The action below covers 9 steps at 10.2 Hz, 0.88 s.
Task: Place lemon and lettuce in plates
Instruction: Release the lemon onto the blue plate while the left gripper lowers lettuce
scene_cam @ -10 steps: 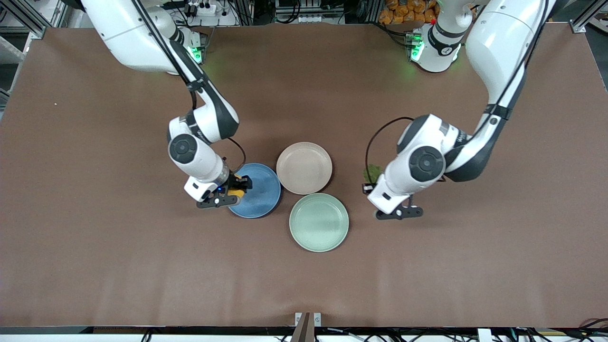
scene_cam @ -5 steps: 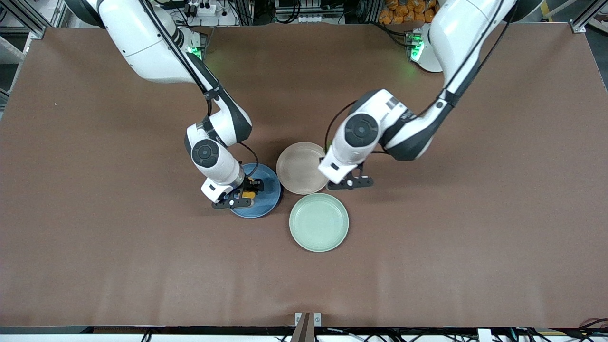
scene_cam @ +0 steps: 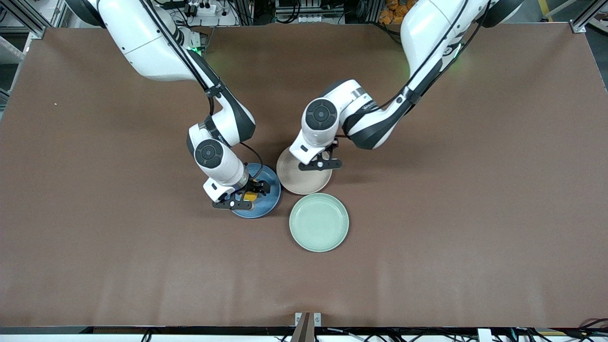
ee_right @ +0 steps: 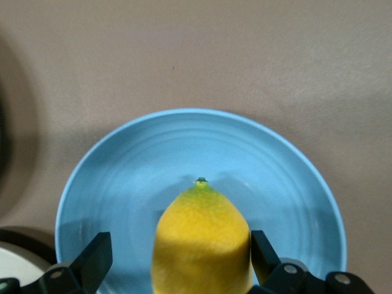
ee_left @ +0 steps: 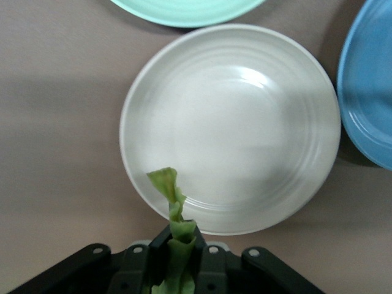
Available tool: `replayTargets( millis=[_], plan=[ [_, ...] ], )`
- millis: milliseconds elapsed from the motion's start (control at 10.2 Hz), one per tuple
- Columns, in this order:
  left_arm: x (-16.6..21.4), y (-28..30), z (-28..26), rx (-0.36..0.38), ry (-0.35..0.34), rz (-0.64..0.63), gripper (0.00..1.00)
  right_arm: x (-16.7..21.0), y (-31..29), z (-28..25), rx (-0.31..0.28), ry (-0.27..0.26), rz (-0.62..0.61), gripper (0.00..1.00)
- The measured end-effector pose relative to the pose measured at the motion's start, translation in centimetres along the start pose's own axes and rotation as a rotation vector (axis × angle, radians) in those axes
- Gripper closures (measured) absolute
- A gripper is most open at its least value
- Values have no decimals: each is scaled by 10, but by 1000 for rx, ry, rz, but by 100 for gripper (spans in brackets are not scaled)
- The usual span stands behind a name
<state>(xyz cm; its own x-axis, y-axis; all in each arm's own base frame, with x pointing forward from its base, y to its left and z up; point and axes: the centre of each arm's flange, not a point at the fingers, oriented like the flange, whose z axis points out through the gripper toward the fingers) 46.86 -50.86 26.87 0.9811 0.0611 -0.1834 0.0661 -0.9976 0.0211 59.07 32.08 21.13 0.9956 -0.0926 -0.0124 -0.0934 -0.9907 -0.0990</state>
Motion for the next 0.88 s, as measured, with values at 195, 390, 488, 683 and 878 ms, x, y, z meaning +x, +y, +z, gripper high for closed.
replayTargets(
  millis=[195, 390, 488, 683, 878],
  plan=[
    [1, 5, 13, 0, 34, -12, 90, 13, 5, -27, -10, -11, 17, 0],
    [4, 9, 28, 1, 75, -26, 90, 26, 25, -66, -22, -17, 19, 0],
    [6, 10, 34, 4, 86, -37, 81, 33, 43, -87, -34, -29, 13, 0],
    [2, 14, 39, 16, 107, -19, 50, 49, 100, -134, -57, -63, -2, 0],
    [2, 17, 36, 14, 119, -13, 23, 56, 151, -172, -73, -86, -2, 0]
  ],
)
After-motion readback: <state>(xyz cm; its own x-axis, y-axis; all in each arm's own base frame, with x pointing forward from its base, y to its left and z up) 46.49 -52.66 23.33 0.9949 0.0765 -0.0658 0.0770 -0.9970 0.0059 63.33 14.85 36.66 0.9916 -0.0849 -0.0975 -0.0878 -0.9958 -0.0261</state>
